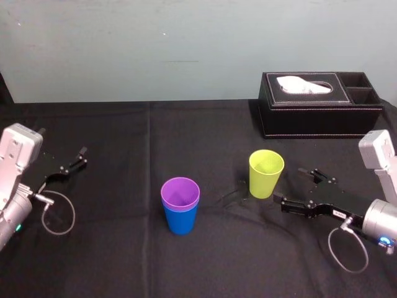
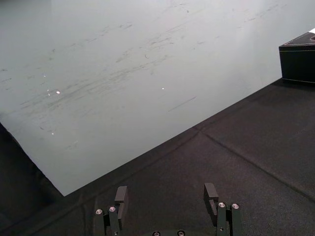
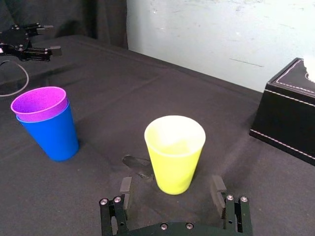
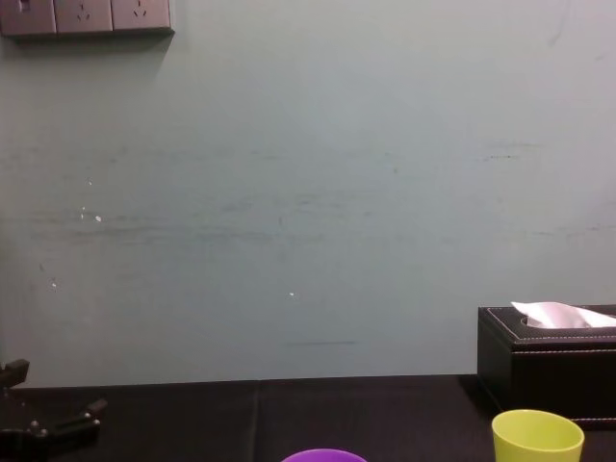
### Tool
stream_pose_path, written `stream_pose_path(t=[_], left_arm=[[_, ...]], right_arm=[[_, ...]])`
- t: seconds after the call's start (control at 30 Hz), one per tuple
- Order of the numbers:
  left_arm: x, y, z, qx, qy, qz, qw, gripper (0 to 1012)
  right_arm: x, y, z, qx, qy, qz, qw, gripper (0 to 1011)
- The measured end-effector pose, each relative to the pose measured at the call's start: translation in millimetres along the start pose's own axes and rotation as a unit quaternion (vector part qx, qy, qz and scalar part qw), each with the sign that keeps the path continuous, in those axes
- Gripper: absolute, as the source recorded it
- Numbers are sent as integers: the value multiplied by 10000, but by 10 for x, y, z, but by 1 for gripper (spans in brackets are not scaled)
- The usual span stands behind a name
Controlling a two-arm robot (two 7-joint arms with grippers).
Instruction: Stack the three plastic cups sequentially using one hand.
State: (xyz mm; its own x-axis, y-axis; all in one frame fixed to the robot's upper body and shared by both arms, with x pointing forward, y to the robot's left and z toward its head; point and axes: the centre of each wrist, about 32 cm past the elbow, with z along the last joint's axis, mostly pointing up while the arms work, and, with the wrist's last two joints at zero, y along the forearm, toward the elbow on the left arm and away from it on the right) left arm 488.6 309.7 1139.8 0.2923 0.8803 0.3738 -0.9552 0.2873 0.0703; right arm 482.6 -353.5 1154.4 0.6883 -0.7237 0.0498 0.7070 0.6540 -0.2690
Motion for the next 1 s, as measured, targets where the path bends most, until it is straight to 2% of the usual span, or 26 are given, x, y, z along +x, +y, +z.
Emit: stream_pose_path(t=[1.0], left_arm=[[0, 0, 0, 0, 0, 0, 10000, 1010]], right_arm=[[19, 343, 90, -41, -28, 116, 9999, 1000]])
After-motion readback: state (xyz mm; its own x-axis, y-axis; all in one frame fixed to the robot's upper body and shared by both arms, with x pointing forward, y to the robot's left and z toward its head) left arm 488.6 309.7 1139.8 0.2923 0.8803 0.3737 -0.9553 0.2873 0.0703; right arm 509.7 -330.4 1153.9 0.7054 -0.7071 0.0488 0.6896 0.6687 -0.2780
